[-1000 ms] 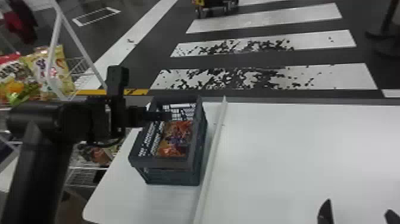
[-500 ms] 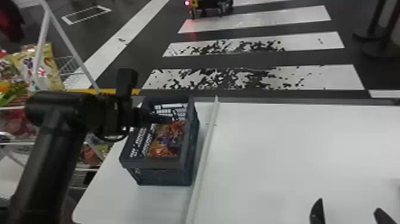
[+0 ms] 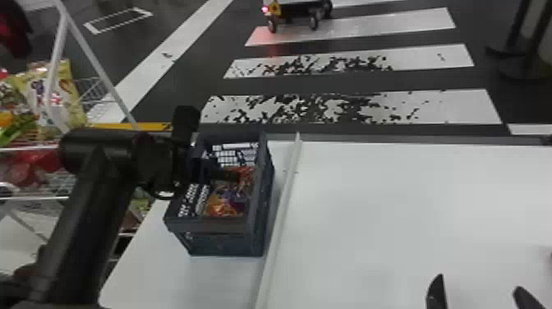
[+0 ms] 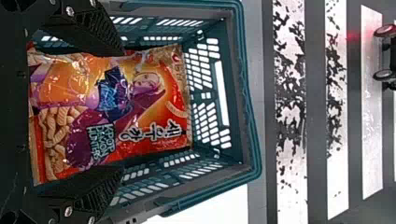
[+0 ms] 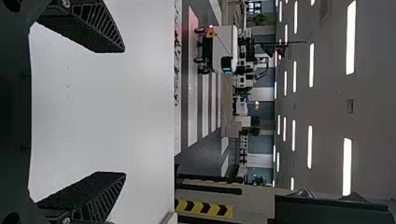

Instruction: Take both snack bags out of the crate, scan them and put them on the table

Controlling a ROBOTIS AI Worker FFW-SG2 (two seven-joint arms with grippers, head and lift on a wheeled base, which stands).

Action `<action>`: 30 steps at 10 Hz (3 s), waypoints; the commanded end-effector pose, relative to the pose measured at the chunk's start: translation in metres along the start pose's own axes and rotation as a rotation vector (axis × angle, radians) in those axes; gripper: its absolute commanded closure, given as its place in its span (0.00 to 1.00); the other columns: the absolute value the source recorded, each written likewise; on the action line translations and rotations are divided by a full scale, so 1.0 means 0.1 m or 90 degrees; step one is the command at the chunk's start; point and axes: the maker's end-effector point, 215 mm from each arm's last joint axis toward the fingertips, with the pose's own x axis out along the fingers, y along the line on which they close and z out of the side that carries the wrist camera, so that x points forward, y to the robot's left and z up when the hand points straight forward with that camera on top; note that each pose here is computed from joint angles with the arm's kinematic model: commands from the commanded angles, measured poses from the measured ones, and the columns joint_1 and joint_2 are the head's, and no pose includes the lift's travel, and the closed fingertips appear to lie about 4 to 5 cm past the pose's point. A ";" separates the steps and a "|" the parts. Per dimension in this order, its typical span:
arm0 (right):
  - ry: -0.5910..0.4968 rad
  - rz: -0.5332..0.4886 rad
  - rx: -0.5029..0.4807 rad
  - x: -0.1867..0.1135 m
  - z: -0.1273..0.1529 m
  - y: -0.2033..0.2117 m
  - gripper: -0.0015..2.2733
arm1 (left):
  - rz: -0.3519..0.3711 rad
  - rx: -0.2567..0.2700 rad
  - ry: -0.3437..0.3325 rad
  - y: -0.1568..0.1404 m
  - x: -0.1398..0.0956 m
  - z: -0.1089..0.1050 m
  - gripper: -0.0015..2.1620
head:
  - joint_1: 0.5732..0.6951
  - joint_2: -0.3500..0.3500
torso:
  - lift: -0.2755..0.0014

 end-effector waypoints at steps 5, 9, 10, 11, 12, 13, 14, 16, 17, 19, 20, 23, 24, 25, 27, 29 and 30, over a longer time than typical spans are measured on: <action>0.013 0.010 -0.008 0.05 -0.06 0.02 0.02 | -0.006 0.001 0.051 -0.14 0.32 -0.27 0.07 | 1.00 0.93 | 0.66; 0.021 0.018 -0.010 0.07 -0.11 0.02 0.02 | -0.003 0.009 0.059 -0.26 0.51 -0.39 0.07 | 1.00 0.89 | 0.66; 0.022 0.019 -0.011 0.08 -0.11 0.02 0.02 | 0.002 0.013 0.045 -0.26 0.58 -0.36 0.08 | 1.00 0.89 | 0.66; 0.022 0.018 -0.011 0.08 -0.12 0.02 0.02 | 0.012 0.014 0.031 -0.24 0.65 -0.32 0.09 | 1.00 0.89 | 0.66; 0.024 0.018 -0.011 0.08 -0.13 0.02 0.02 | 0.021 0.017 0.031 -0.23 0.71 -0.34 0.09 | 1.00 0.88 | 0.66; 0.026 0.019 -0.012 0.08 -0.15 0.01 0.02 | 0.018 0.014 0.026 -0.26 0.77 -0.34 0.09 | 1.00 0.88 | 0.66; 0.028 0.018 -0.010 0.08 -0.17 0.00 0.02 | 0.020 0.014 0.027 -0.27 0.80 -0.36 0.09 | 1.00 0.88 | 0.66; 0.032 0.021 -0.009 0.08 -0.19 0.01 0.02 | 0.025 0.012 0.032 -0.23 0.84 -0.38 0.15 | 1.00 0.87 | 0.66; 0.032 0.020 -0.009 0.08 -0.19 0.00 0.02 | 0.022 0.015 0.038 -0.21 0.84 -0.39 0.38 | 1.00 0.87 | 0.66; 0.032 0.022 -0.009 0.08 -0.19 0.01 0.02 | 0.017 0.007 0.051 -0.18 0.86 -0.48 0.87 | 1.00 0.88 | 0.66; 0.033 0.021 -0.009 0.09 -0.20 0.00 0.02 | 0.015 0.009 0.053 -0.17 0.86 -0.49 0.99 | 1.00 0.88 | 0.66; 0.040 0.020 -0.009 0.09 -0.24 0.00 0.02 | 0.017 -0.022 0.053 -0.06 0.65 -0.52 0.99 | 1.00 0.89 | 0.66; 0.039 0.020 -0.008 0.09 -0.23 0.00 0.02 | 0.016 -0.023 0.051 -0.07 0.52 -0.47 0.99 | 1.00 0.91 | 0.66; 0.040 0.019 -0.007 0.09 -0.24 0.00 0.02 | 0.020 -0.034 0.056 -0.02 0.38 -0.45 0.99 | 1.00 0.92 | 0.66; 0.044 0.019 -0.007 0.09 -0.26 0.00 0.02 | 0.024 -0.035 0.038 0.04 0.17 -0.36 0.99 | 1.00 0.93 | 0.66; 0.047 0.018 -0.008 0.09 -0.28 0.00 0.02 | 0.019 -0.050 0.023 0.07 -0.01 -0.29 0.99 | 1.00 0.94 | 0.66; 0.048 0.018 -0.007 0.09 -0.28 0.00 0.02 | 0.015 -0.056 0.012 0.07 -0.11 -0.24 0.99 | 1.00 0.94 | 0.66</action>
